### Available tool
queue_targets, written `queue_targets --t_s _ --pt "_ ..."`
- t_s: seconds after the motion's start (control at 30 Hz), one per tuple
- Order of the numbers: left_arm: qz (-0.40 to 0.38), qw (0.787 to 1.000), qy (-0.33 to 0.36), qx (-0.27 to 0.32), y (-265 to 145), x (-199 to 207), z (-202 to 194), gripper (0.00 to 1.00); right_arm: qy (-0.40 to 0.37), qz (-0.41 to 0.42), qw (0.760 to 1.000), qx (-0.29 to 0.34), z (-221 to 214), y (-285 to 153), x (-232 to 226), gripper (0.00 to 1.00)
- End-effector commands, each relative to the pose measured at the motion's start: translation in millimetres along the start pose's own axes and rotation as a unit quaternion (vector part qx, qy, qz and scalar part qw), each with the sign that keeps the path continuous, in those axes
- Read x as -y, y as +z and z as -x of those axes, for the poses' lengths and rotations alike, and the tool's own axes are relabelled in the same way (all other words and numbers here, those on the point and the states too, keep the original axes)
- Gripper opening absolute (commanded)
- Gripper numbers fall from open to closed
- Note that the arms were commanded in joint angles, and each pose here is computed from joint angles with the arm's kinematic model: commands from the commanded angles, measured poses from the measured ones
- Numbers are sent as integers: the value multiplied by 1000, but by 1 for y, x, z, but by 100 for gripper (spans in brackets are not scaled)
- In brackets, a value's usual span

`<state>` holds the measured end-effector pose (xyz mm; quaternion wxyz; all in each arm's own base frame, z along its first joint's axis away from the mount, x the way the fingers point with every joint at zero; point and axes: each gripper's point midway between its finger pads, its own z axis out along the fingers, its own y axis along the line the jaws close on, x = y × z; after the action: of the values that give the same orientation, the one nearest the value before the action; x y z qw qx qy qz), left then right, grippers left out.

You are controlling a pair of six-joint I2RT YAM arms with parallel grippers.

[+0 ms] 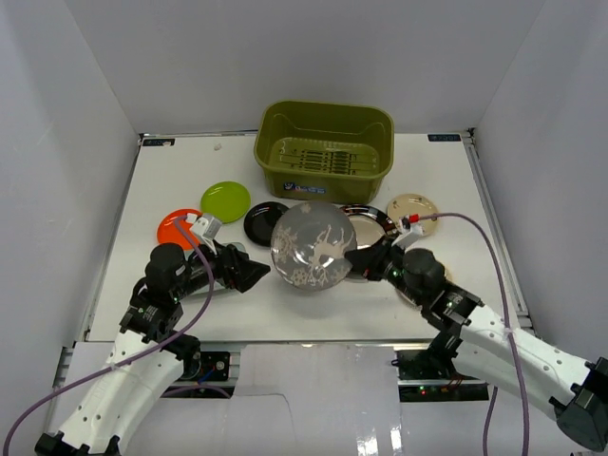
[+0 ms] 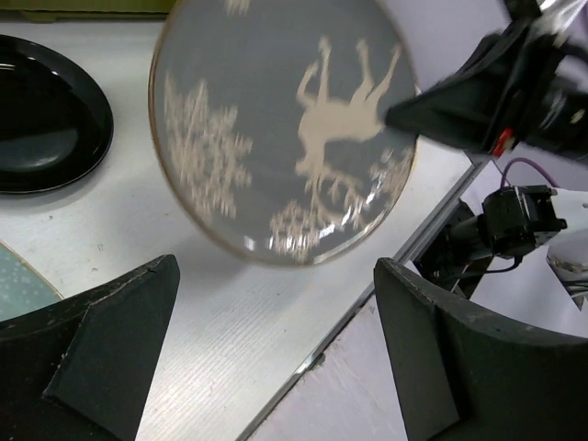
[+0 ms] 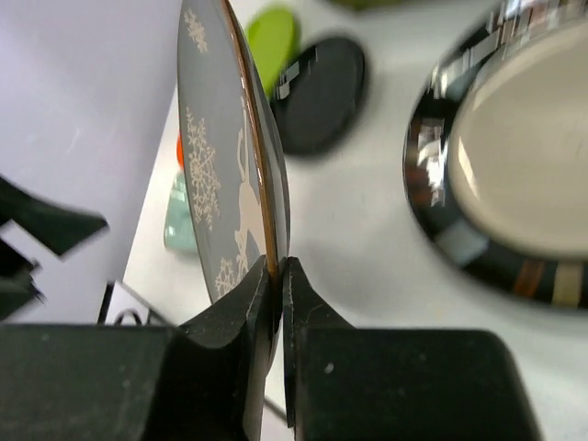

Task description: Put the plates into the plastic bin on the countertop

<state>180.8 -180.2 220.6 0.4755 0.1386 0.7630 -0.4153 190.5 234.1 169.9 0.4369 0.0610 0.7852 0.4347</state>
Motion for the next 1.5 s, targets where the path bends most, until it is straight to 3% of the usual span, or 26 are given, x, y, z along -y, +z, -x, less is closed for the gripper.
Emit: queue_targets --t_s 0.0,0.03,0.1,0.13,0.2,0.43,0.53,0.6,0.67,0.7,0.8,0.97,1.13,1.3,1.47 --pt "18 1000 2 20 -4 -1 14 98 -45 77 988 128 119 -8 -86 8" --pt "21 1000 1 20 -5 -2 13 98 -53 83 989 110 124 3 -91 8" --pt "31 999 1 26 -6 -5 15 98 -62 102 979 163 180 4 -111 8" --pt "32 999 2 28 -6 -5 15 98 -65 100 982 144 185 24 -107 8" --pt "34 999 2 29 -7 -6 15 98 -72 92 980 164 222 39 -103 8" --pt "28 999 -2 22 -5 -3 11 98 -121 35 980 153 302 151 -82 8" --pt "21 1000 -5 9 -1 -1 5 98 -134 3 982 132 302 192 -50 8" --pt "21 1000 -6 2 0 -2 3 98 -141 5 981 132 316 205 -51 8" --pt "21 1000 -11 -10 4 -3 -1 98 -145 -29 985 89 300 240 -16 8" --pt "21 1000 -11 -9 4 -3 0 98 -149 -21 984 99 309 238 -26 8" --pt "23 999 -14 -18 6 -5 -3 98 -147 -43 986 59 291 270 6 8" --pt "50 997 -47 -44 17 -18 -14 98 -149 -80 985 20 269 283 38 9" --pt "61 986 -125 -93 41 -32 -37 98 -161 -121 979 10 260 280 63 27" --pt "80 969 -201 -116 80 -45 -66 95 -185 -160 970 1 257 273 77 64" --pt "77 970 -192 -130 118 -24 -74 93 -208 -152 966 15 274 258 57 75"
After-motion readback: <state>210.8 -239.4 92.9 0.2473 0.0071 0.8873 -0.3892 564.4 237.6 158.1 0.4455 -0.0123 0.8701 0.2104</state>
